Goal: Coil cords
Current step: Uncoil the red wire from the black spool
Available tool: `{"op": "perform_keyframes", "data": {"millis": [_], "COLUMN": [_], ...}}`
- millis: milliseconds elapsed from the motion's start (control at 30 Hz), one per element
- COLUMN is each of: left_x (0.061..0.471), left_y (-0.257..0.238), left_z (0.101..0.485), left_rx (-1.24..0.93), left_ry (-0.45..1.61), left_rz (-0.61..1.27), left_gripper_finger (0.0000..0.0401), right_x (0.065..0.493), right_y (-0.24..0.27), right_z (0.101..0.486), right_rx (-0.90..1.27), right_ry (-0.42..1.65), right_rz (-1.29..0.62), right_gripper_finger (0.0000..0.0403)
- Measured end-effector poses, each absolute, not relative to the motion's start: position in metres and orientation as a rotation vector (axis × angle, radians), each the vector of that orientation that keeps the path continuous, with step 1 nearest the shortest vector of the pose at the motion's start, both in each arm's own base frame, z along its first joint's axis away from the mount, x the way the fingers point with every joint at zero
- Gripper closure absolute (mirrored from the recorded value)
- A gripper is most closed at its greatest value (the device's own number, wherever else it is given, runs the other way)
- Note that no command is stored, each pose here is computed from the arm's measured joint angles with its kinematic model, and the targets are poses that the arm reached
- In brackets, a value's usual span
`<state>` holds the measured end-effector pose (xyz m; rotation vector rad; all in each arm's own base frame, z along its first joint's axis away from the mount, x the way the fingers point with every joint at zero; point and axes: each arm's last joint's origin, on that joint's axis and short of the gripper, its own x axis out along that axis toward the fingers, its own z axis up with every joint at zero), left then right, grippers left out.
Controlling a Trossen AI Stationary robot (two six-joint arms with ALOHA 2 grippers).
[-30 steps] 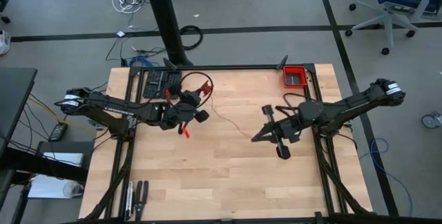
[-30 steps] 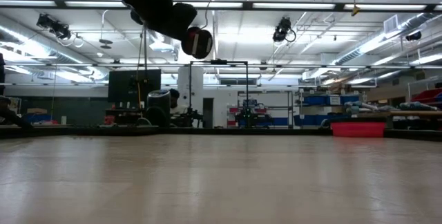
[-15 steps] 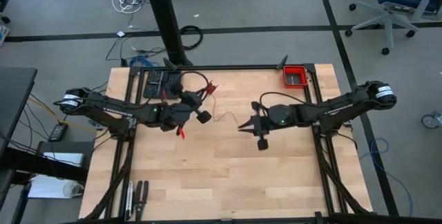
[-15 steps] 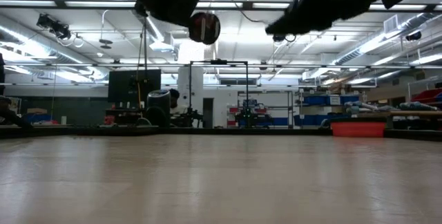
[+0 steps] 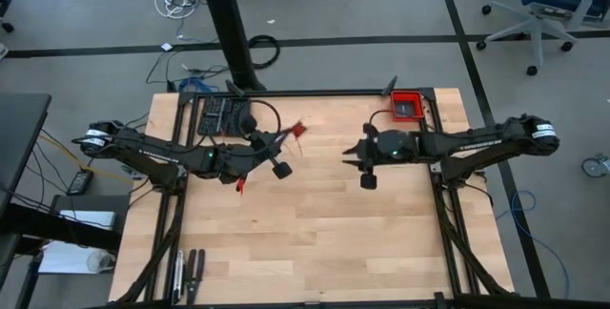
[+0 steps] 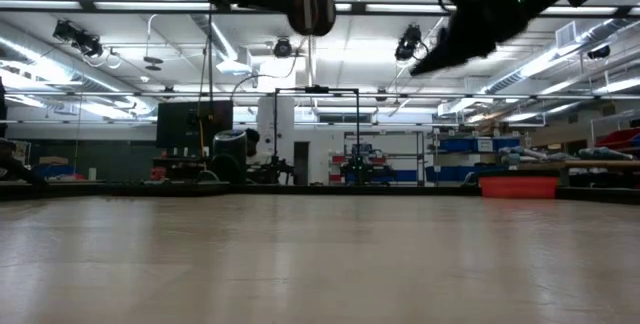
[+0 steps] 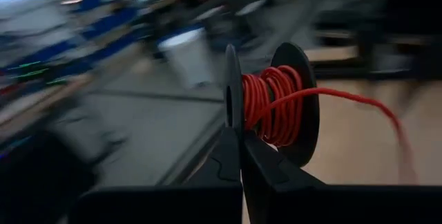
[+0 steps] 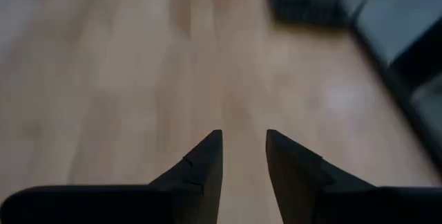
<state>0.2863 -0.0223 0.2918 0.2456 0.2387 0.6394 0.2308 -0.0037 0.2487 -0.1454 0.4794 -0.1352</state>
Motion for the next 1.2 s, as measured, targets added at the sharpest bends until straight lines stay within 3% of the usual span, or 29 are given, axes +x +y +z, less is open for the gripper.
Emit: {"op": "perform_keyframes", "data": {"millis": [233,533,1200], "left_x": [0.292,0.295,0.302], "left_y": [-0.028,-0.031,-0.032], "left_z": [0.294,0.294,0.289], "left_rx": [0.231,0.210,0.194], "left_ry": [0.192,0.164,0.140], "left_rz": [0.325,0.132,0.073], "left_gripper_finger": [0.0401,0.0401,0.0401], "right_x": [0.231,0.238,0.260], "right_y": [0.007,0.023,0.028], "right_z": [0.280,0.292,0.281], "right_rx": [-0.173,-0.227,-0.245], "right_ry": [0.193,0.027,-0.030], "right_rz": [-0.039,0.001,0.036], "right_gripper_finger": [0.0293,0.0303,0.0330]}}
